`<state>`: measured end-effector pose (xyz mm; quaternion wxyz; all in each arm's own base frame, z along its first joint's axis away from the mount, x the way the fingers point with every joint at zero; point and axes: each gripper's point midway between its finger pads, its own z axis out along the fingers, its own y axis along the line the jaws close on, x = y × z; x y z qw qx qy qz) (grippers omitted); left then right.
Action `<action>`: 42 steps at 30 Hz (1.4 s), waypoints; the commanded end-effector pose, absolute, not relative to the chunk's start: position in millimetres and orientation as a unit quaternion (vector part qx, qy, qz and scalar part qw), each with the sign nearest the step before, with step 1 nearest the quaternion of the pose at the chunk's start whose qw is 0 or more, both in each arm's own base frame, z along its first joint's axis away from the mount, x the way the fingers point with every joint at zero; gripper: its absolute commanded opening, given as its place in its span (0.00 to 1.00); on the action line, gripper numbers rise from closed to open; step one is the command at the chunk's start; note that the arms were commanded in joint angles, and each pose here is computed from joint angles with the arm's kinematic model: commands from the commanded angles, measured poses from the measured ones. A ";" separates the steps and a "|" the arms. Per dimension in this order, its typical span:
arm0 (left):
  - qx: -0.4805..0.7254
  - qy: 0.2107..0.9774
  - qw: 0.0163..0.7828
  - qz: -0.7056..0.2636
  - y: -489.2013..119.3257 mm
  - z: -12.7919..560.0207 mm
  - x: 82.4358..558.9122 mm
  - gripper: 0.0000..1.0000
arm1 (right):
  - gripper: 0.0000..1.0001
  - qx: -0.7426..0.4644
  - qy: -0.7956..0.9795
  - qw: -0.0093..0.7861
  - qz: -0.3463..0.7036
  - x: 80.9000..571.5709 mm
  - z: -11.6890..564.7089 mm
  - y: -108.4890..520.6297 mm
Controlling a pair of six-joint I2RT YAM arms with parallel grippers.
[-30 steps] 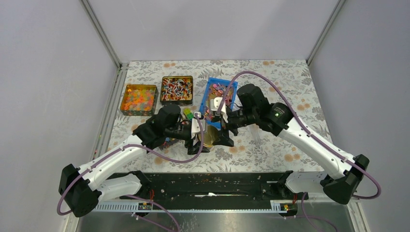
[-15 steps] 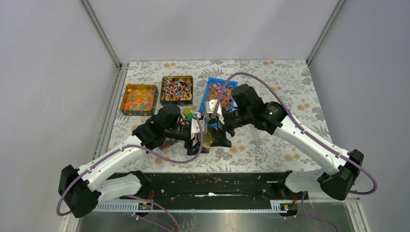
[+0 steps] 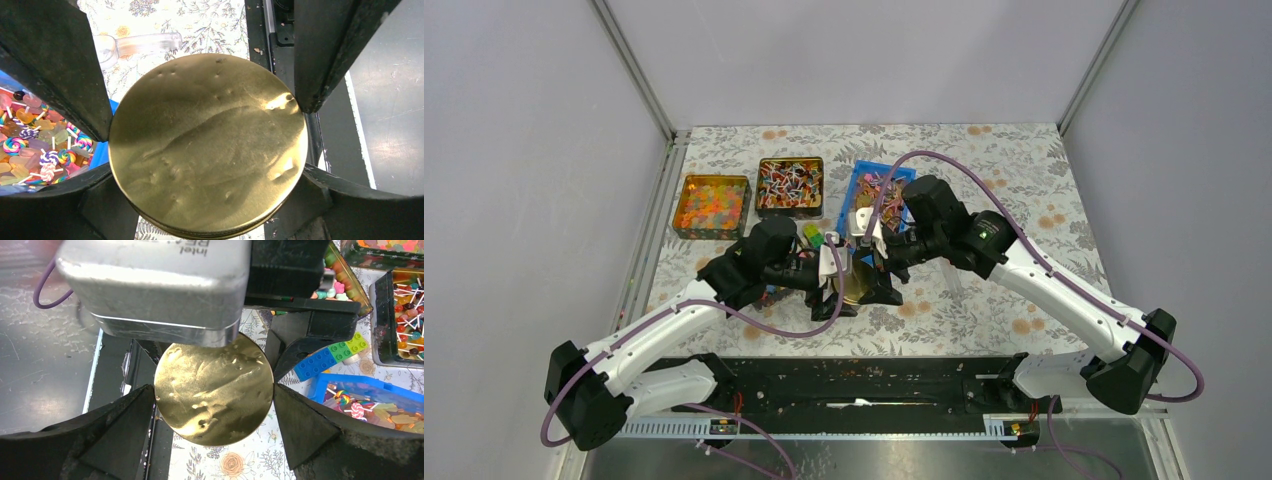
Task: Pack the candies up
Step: Screw the bottle lid onto the packing bottle.
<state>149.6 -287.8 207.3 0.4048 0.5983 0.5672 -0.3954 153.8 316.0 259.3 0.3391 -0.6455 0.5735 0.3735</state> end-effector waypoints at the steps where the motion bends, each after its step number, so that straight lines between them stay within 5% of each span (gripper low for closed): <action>1: 0.601 0.522 0.451 -0.403 -294.8 237.4 152.5 0.62 | 0.95 -0.655 0.555 0.337 0.386 145.4 263.3 320.8; 16: 0.581 0.523 0.470 -0.409 -299.4 252.0 158.7 0.61 | 0.81 -0.643 0.591 0.335 0.354 158.2 251.1 321.2; 32: 0.505 0.562 0.548 -0.360 -302.4 272.1 204.0 0.60 | 0.74 -0.504 0.702 0.365 0.346 184.1 255.0 332.6; 37: 0.498 0.563 0.560 -0.349 -303.9 276.1 212.7 0.60 | 0.76 -0.485 0.720 0.367 0.335 186.6 253.3 336.6; 42: 0.512 0.558 0.550 -0.352 -303.5 271.4 207.6 0.60 | 0.90 -0.487 0.716 0.373 0.333 185.3 255.4 333.5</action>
